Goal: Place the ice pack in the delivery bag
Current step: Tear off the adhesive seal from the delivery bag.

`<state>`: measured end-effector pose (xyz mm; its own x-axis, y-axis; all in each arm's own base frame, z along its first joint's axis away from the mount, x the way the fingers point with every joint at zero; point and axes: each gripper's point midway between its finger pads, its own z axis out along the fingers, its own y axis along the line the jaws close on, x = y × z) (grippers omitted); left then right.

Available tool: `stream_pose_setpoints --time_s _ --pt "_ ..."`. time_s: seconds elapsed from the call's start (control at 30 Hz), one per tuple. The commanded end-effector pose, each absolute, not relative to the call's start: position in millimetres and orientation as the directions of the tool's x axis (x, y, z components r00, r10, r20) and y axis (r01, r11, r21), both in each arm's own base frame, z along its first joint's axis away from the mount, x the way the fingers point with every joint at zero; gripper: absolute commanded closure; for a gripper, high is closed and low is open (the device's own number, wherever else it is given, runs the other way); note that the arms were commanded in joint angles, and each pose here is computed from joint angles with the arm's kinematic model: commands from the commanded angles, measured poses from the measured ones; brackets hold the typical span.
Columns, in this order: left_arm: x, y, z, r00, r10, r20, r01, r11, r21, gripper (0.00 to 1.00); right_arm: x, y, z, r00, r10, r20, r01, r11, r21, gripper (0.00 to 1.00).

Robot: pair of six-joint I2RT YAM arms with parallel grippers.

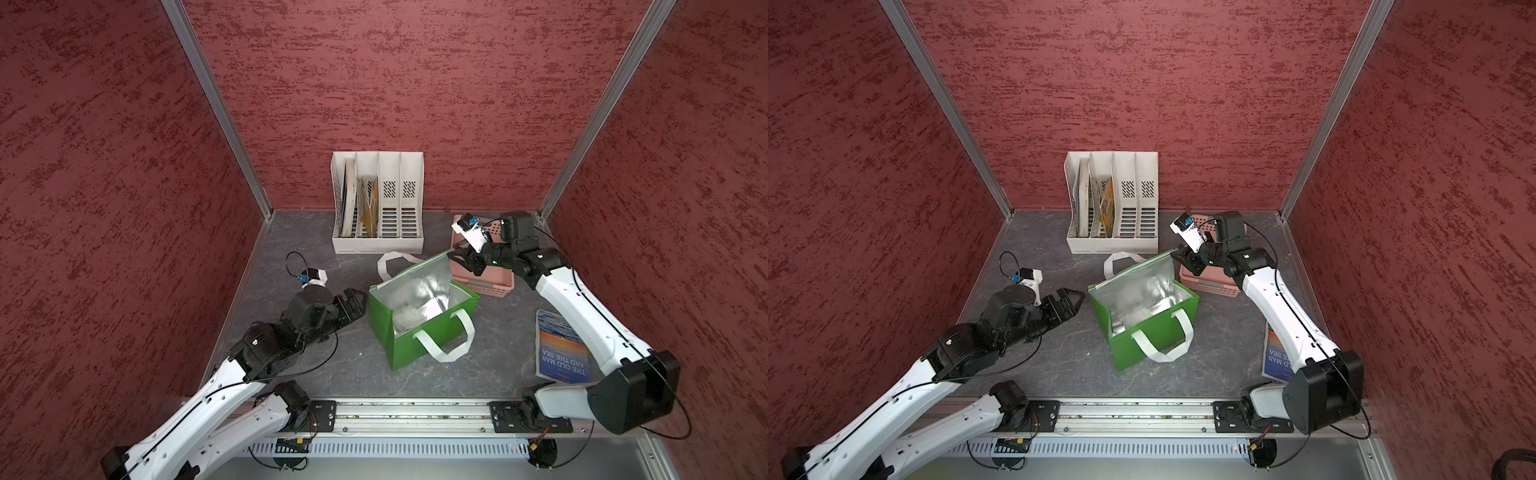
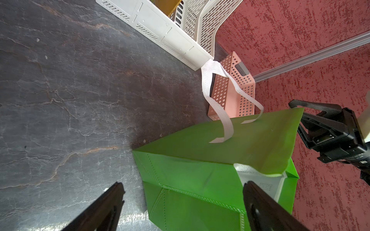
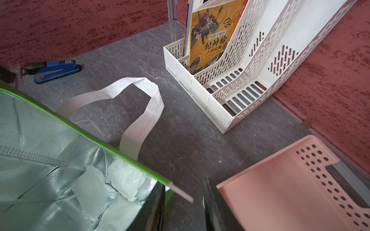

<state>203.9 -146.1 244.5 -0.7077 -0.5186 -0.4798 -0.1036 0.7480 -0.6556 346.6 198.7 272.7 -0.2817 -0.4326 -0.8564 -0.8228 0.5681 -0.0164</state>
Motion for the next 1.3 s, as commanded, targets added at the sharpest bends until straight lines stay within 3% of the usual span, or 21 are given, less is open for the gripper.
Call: stream_pose_setpoints --time_s 0.0,0.13,0.2,0.33,0.9,1.27 --pt "205.3 -145.4 246.8 -0.699 -0.516 -0.496 -0.089 0.750 -0.655 0.04 345.3 203.2 283.0 -0.252 -0.434 -0.865 -0.833 0.552 -0.034 0.71" --pt "205.7 -145.5 247.5 -0.697 -0.520 -0.495 -0.090 0.747 -0.658 0.04 342.0 202.9 282.6 -0.250 -0.433 -0.866 -0.833 0.552 -0.036 0.78" --pt "206.0 -145.3 248.1 -0.695 -0.521 -0.495 -0.091 0.747 -0.659 0.04 340.3 203.8 283.9 -0.246 -0.434 -0.867 -0.835 0.549 -0.037 0.89" --pt "206.5 -145.3 249.6 -0.692 -0.521 -0.499 -0.087 0.747 -0.660 0.04 335.9 204.6 284.0 -0.252 -0.435 -0.864 -0.836 0.548 -0.032 1.00" --pt "212.2 -162.2 243.2 -0.724 -0.525 -0.448 -0.103 0.723 -0.683 0.06 268.1 211.2 289.4 -0.436 -0.402 -0.805 -0.780 0.616 0.115 1.00" --pt "213.2 -176.6 235.2 -0.753 -0.513 -0.413 -0.090 0.701 -0.707 0.10 241.8 215.2 289.0 -0.651 -0.219 -0.726 -0.615 0.714 0.335 1.00"
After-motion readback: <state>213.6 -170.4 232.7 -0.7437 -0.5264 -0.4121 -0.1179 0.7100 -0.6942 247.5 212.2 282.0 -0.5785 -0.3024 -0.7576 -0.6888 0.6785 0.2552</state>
